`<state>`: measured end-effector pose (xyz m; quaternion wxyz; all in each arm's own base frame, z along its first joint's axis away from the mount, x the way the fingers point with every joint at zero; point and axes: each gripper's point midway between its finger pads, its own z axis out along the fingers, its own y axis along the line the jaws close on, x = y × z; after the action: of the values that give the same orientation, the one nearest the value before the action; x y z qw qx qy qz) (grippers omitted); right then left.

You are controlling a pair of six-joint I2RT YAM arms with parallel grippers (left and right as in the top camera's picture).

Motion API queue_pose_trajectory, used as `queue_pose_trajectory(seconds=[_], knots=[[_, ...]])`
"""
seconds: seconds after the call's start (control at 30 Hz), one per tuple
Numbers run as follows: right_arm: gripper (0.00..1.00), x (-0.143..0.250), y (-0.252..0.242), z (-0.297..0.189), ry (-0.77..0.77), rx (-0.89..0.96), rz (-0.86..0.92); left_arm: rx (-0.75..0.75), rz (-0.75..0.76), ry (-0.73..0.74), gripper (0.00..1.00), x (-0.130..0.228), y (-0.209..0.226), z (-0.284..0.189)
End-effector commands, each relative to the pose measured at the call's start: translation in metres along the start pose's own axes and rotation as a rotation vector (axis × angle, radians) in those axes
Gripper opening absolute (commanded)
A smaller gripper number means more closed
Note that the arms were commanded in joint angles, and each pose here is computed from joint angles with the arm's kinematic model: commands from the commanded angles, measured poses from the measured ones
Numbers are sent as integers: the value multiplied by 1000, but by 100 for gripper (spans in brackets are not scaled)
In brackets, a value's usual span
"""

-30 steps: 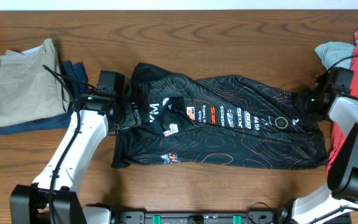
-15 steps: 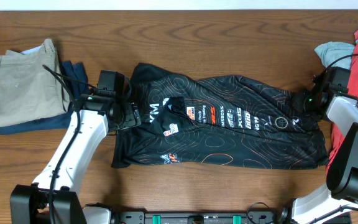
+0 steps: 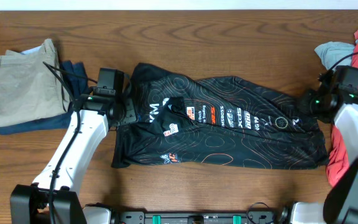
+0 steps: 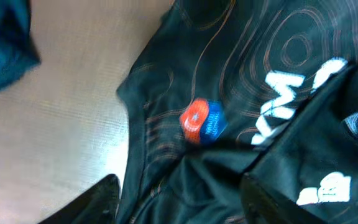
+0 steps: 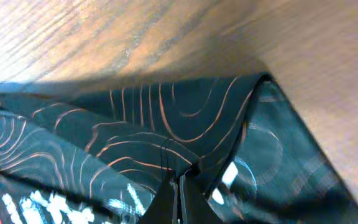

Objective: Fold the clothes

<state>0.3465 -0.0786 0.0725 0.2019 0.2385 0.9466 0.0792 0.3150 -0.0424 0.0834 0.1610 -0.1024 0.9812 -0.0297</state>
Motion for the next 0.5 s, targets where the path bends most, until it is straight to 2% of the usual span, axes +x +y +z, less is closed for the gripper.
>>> queue_pose_trajectory(seconds=[0.0, 0.2, 0.47], knots=[[1, -1, -10, -9, -13, 76, -26, 81, 20, -34, 60, -15, -16, -4], [1, 11, -20, -7, 38, 129, -18, 136, 24, -100, 60, -36, -29, -2], [1, 16, -23, -7, 56, 141, -17, 252, 32, -53, 63, -72, -53, 9]])
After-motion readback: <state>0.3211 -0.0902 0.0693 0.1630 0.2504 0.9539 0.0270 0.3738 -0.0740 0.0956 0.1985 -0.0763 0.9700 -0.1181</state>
